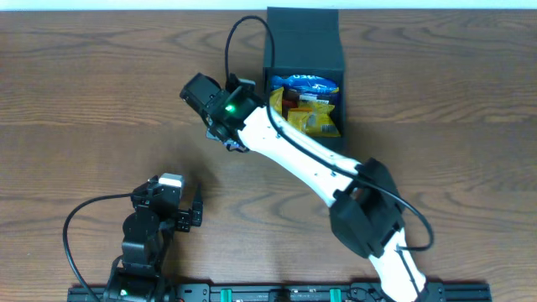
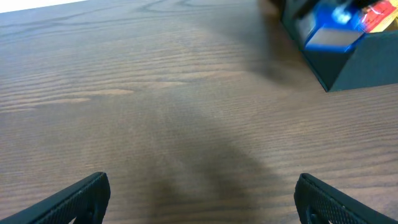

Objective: Pack container
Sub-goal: 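Lift the Eclipse tin and carry it over the black box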

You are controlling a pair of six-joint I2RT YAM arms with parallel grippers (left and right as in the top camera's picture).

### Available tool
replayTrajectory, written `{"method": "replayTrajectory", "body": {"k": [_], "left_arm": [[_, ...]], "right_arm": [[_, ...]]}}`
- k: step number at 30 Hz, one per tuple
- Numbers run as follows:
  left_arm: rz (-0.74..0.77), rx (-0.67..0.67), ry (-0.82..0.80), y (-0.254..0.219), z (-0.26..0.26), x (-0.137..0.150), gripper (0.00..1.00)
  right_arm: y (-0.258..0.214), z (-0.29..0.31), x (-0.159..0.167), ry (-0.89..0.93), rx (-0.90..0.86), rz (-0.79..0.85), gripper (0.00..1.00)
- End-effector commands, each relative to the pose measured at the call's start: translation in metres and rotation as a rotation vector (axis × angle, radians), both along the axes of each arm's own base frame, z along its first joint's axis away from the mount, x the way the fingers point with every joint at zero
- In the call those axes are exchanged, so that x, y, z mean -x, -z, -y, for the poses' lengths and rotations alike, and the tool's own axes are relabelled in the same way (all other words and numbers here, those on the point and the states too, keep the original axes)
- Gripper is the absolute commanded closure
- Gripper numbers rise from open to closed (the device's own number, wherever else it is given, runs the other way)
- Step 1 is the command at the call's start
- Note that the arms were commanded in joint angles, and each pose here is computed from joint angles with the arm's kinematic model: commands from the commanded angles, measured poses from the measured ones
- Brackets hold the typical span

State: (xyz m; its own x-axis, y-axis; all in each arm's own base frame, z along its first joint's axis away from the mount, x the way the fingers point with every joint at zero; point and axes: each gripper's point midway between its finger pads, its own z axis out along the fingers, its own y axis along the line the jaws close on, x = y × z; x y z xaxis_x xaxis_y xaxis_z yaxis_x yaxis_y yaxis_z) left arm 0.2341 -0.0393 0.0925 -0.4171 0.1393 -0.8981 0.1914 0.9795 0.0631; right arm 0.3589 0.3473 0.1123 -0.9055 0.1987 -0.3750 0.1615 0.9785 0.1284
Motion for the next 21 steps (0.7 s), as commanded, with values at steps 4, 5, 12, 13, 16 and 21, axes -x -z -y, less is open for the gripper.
{"method": "replayTrajectory", "body": {"k": [4,5,12,13,16,21], "left_arm": [[-0.027,-0.019,-0.009,0.014,-0.003,0.003,0.04],[-0.027,-0.019,-0.009,0.014,-0.003,0.003,0.05],[-0.027,-0.019,-0.009,0.014,-0.003,0.003,0.05],[-0.027,-0.019,-0.009,0.014,-0.003,0.003,0.05],[-0.027,-0.019,-0.009,0.014,-0.003,0.003,0.05],[-0.027,-0.019,-0.009,0.014,-0.003,0.003,0.05]], "right_arm": [[-0.046,0.016,-0.010,0.007,-0.001,0.093,0.67],[-0.049,0.020,-0.011,0.013,-0.002,0.095,0.67],[-0.069,0.047,-0.016,0.028,0.023,0.110,0.68],[-0.071,0.052,-0.017,0.036,0.030,0.109,0.68],[-0.075,0.069,-0.019,0.061,0.051,0.099,0.69],[-0.077,0.098,-0.022,0.098,0.089,0.067,0.71]]}}
